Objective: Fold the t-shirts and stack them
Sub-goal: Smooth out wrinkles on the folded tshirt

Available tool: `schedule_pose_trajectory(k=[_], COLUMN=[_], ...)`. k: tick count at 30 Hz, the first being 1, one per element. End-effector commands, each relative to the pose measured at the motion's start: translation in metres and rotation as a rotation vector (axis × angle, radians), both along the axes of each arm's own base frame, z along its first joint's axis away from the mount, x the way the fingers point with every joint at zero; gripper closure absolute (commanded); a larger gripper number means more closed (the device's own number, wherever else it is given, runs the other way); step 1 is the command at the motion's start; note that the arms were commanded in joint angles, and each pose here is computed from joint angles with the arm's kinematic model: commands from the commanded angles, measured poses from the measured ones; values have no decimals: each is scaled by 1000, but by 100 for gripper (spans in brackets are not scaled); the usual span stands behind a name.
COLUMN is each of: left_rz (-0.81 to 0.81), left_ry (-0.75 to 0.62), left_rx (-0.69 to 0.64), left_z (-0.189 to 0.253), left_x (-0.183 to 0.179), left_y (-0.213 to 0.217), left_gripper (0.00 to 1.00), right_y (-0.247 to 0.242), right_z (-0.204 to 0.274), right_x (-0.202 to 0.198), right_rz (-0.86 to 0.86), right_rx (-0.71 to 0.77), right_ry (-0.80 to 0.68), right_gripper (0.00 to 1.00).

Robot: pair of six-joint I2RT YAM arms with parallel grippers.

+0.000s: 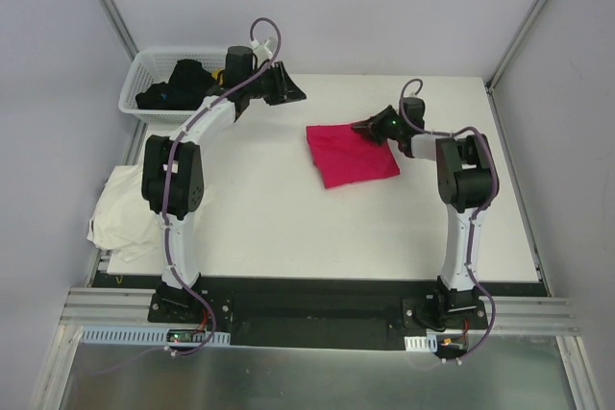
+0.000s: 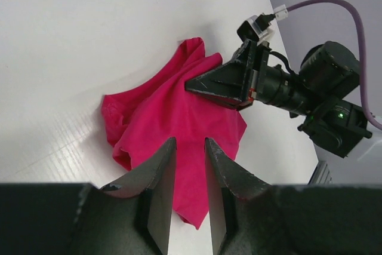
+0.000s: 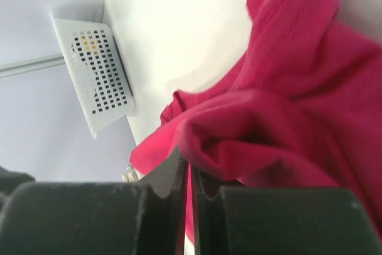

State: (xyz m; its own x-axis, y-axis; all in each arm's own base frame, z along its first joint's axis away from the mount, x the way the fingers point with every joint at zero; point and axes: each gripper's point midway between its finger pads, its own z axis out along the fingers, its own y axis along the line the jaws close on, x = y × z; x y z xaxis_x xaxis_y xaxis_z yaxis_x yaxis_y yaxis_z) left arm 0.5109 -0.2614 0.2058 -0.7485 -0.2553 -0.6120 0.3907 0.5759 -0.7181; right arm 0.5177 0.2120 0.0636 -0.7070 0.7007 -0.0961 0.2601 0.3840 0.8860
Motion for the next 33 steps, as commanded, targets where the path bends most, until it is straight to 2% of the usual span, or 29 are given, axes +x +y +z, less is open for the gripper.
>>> schedule_pose_trajectory(k=[1, 12, 17, 21, 26, 33], left_rz=[-56, -137, -181, -217, -245, -252], left_ry=[-66, -38, -34, 28, 98, 180], left_rx=[-28, -42, -52, -60, -153, -158], left_z=[29, 15, 8, -25, -55, -100], left_x=[-6, -21, -31, -35, -47, -56], left_y=[-11, -43, -63, -80, -95, -106], left_gripper=[75, 76, 76, 76, 76, 77], right_y=[3, 0, -10, -17, -19, -17], right_z=[-1, -23, 8, 68, 74, 66], right_x=[26, 61, 62, 50, 20, 2], right_rz=[-6, -18, -24, -18, -6, 1], right_rx=[-10, -13, 14, 20, 28, 66], right_ry=[-25, 2, -49, -158, -157, -136], right_gripper=[94, 93, 92, 90, 88, 88])
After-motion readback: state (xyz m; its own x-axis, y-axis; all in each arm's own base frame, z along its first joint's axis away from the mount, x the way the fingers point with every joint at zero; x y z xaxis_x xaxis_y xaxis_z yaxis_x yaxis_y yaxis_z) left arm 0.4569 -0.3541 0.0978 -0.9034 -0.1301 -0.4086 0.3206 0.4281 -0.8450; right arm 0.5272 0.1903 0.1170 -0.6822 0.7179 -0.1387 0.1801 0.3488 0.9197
